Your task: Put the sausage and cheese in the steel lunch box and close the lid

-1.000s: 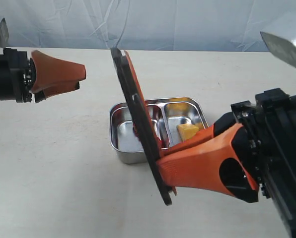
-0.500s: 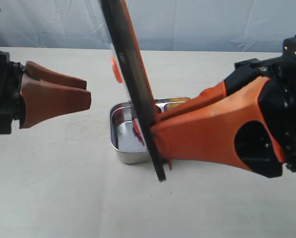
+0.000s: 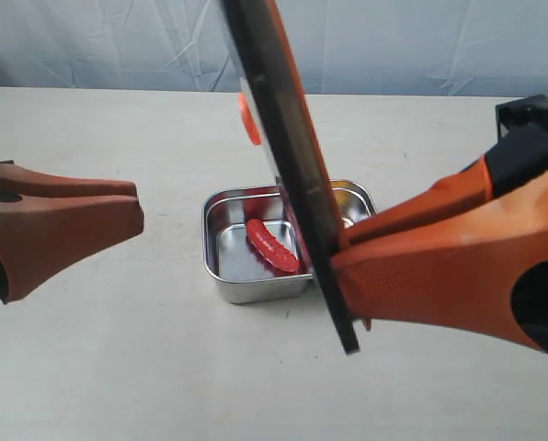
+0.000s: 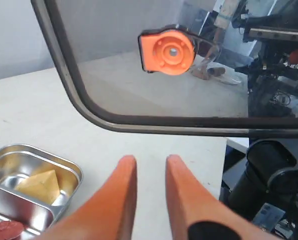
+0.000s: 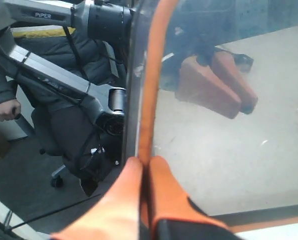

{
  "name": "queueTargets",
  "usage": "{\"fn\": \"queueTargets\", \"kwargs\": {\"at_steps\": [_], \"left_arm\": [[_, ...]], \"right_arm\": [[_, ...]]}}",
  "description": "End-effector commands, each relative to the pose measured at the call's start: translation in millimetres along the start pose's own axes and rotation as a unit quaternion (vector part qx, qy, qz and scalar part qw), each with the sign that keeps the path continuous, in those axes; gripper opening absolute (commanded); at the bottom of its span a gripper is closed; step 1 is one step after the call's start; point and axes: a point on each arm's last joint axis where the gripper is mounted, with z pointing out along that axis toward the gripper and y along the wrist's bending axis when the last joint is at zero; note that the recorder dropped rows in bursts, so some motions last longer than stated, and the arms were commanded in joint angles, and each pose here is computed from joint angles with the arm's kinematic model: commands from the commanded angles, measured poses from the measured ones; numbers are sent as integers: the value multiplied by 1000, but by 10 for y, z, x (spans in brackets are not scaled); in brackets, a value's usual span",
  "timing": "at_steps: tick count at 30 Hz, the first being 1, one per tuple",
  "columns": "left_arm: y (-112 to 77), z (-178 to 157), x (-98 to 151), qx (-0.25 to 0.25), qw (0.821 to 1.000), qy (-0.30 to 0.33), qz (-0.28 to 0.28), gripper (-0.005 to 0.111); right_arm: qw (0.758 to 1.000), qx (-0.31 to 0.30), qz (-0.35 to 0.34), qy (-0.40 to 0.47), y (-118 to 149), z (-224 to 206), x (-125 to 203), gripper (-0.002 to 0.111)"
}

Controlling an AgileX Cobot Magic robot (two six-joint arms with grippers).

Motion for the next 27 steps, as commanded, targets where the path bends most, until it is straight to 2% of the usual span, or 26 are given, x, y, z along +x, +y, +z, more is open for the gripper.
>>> {"fn": "queueTargets", "kwargs": {"at_steps": [1,5,7,10,12,14,16,19,21,23,25,27], "left_arm": [[-11,-110,-88,-32,997,-44,-52,21],[-46,-216,-265,-64,993,-78,-57,21],[-78,-275,-451,-78,990,-101,-65,21],[-99,-336,-710,-93,979,-133,-127,21],[-30,-390,-853,-139,957,-171,-188,21],[60,-463,-950,-187,924,-219,-250,21],[139,-541,-1020,-236,894,-263,-275,20],[211,-721,-1122,-334,848,-328,-249,13],[246,-860,-1153,-430,821,-328,-182,3],[249,-964,-1196,-519,804,-279,-73,0],[239,-992,-1227,-562,797,-223,5,0],[229,-996,-1251,-579,790,-198,44,0]], "right_arm": [[1000,10,-2,3,30,-36,-3,-1],[1000,10,3,0,30,-36,-8,-1],[1000,11,3,-1,29,-36,-9,-1],[1000,14,3,-3,23,-36,-13,-1],[1000,19,3,-5,14,-36,-18,-1],[1000,22,3,-7,9,-37,-21,-1],[1000,22,3,-7,9,-37,-21,-1],[1000,21,3,-7,10,-37,-20,-1],[1000,20,3,-6,12,-37,-19,-1],[1000,19,3,-6,13,-37,-18,-1],[1000,18,3,-5,15,-36,-17,-1],[1000,20,3,-6,12,-37,-19,-1]]}}
